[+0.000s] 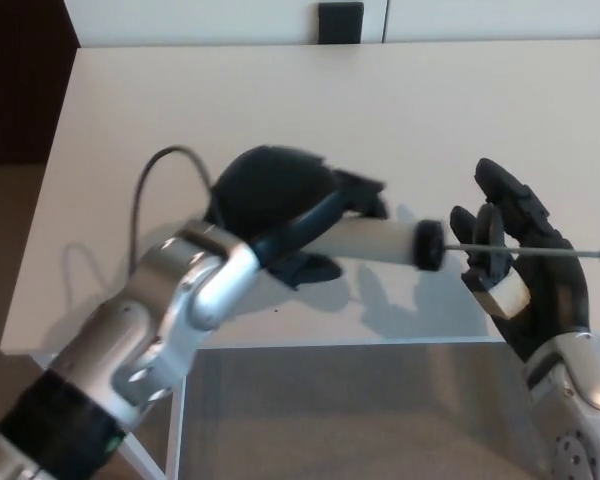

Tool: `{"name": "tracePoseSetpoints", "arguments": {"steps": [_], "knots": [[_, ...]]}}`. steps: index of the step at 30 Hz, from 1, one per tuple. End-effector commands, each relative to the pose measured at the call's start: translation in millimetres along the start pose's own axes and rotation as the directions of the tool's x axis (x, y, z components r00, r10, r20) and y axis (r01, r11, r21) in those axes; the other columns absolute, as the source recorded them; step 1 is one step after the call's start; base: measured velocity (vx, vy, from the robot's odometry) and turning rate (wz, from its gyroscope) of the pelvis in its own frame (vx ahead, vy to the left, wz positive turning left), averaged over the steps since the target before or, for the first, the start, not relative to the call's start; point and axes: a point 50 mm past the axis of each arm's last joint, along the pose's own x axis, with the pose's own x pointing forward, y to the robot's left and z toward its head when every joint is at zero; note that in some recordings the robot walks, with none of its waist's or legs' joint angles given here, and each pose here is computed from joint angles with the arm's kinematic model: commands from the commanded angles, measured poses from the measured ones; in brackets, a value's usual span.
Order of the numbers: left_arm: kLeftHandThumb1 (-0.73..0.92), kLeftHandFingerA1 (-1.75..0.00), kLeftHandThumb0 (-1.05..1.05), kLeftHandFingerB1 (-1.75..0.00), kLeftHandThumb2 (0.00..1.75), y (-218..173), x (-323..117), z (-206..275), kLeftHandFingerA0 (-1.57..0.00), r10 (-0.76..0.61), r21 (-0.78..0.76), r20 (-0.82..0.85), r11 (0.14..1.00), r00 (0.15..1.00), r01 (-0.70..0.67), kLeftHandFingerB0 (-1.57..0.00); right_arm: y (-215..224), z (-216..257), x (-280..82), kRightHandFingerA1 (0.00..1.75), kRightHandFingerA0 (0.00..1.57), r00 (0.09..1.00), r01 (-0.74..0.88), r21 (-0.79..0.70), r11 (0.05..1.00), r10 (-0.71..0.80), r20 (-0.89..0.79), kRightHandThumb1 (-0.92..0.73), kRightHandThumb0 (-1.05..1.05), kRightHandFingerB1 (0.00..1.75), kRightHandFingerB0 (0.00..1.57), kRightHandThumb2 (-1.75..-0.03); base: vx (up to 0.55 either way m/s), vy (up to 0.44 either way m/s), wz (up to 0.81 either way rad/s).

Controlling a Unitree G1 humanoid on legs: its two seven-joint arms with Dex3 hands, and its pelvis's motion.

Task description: The robot walks towards a desk on which an air pump is kept in the middle. It lifts it up and holds it with its left hand and uses its right hand to compress it by pushing its handle inwards.

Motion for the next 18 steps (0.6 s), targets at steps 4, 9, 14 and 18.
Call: {"name": "tracePoseSetpoints", "arguments": {"steps": [4,9,14,18], "knots": [[0.71,-1.54,-0.22,-0.56,0.61,7,11,21,-0.82,0.001,0.026,0.004,1.000,1.000,-0.002,-0.86,-2,10,0,0.23,0.05,0.998,0.024,0.077,0.997,-0.028,0.051,-0.92,-0.74,0.24,0.10,-0.73,0.00,0.000,0.00],[0.75,-1.53,-0.28,-0.54,0.66,3,4,8,-0.81,-0.021,0.039,-0.020,0.999,1.000,0.022,-0.78,-15,13,-3,0.35,0.00,0.993,0.087,0.034,0.996,-0.090,0.074,-0.82,-0.78,0.27,0.11,-1.11,0.00,0.000,0.00],[0.71,-1.65,-0.28,-0.60,0.62,9,-1,-6,-0.76,-0.026,0.058,-0.058,0.998,0.998,0.029,-0.81,-36,17,-4,0.34,0.02,0.988,0.135,-0.014,0.991,-0.134,0.079,-0.83,-0.77,0.26,0.11,-1.11,0.00,0.000,0.00],[0.59,-1.37,-0.36,-1.14,0.86,19,-4,-15,-1.02,-0.007,0.064,-0.063,0.998,0.998,0.011,-0.66,-53,17,-6,0.35,0.05,0.985,0.164,-0.016,0.986,-0.163,0.064,-0.80,-0.75,0.28,0.08,-1.09,0.00,0.000,0.00]]}}
